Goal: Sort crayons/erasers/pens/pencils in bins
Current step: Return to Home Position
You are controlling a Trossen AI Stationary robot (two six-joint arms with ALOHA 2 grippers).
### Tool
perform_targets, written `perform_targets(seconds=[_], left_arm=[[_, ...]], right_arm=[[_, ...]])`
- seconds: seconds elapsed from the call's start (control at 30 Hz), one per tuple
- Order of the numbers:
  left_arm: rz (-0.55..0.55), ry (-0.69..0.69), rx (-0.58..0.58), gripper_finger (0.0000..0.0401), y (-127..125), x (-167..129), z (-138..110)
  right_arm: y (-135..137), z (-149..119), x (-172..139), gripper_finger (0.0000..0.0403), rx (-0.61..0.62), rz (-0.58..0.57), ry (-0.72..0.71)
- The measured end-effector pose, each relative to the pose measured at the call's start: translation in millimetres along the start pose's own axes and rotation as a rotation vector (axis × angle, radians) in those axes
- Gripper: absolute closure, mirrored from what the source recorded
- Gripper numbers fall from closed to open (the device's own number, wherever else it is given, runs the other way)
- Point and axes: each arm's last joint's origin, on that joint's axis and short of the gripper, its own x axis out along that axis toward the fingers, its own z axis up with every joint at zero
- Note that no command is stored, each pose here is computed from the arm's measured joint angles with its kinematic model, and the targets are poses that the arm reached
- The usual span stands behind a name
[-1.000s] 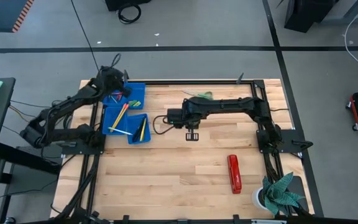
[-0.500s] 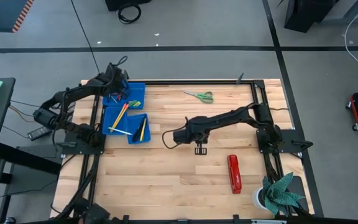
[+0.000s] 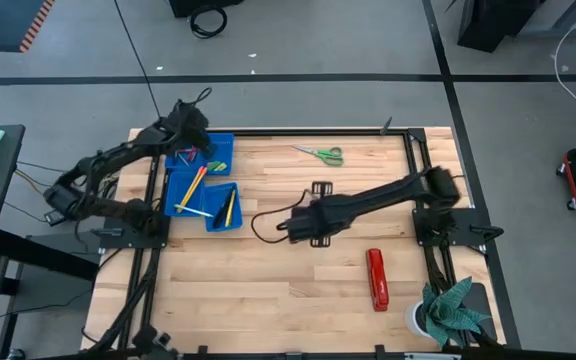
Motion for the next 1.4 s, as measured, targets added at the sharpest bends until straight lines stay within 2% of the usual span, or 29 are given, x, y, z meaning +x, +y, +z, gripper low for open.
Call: perform_targets(seconds=[0.1,0.23,0.33,0.43,0.53,0.63,0.73,0.87,1.0,1.13,1.4], left_arm=[[-0.132,-0.13,0.036,0.0236,-11.7,-25.5,8.0],[-0.346,-0.331,0.089,0.0275,-27.8,-60.7,10.7],[-0.504,-0.531,0.101,0.0314,-39.8,-78.3,8.2],[-0.649,-0.724,0.13,0.0355,-55.0,-83.1,-0.2],[-0.77,-0.809,0.103,0.0389,-71.2,-77.1,-15.0],[-0.808,-0.872,0.05,0.0391,-78.1,-73.5,-26.3],[-0.833,-0.844,0.021,0.0382,-82.2,-66.9,-46.7],[-0.823,-0.885,0.014,0.0393,-81.9,-63.4,-77.2],[-0.819,-0.956,-0.052,0.0388,-77.1,-69.8,-96.2],[-0.848,-0.946,-0.08,0.0391,-77.1,-71.8,-111.6],[-0.922,-0.862,-0.034,0.0392,-85.3,-74.4,-129.1]], right_arm=[[-17.7,-14.6,-23.2,0.0372,0.072,-0.035,-0.118],[-38.3,-48.0,-37.1,0.0372,0.224,-0.023,-0.307],[-44.8,-80.5,-28.6,0.0372,0.329,0.01,-0.427],[-47.5,-114.4,-16.2,0.0372,0.423,0.031,-0.51],[-46.8,-143.7,-0.3,0.0372,0.511,0.037,-0.584],[-44.3,-168.3,13.4,0.0372,0.581,0.032,-0.674],[-41.5,-189.2,24.4,0.0372,0.643,0.047,-0.757],[-40.2,-212.1,32.2,0.0372,0.699,0.073,-0.847],[-42.0,-228.6,33.8,0.0372,0.75,0.094,-0.933],[-40.9,-241.2,34.5,0.0372,0.746,0.124,-0.991],[-28.0,-259.5,55.4,0.0372,0.723,0.137,-1.042]])
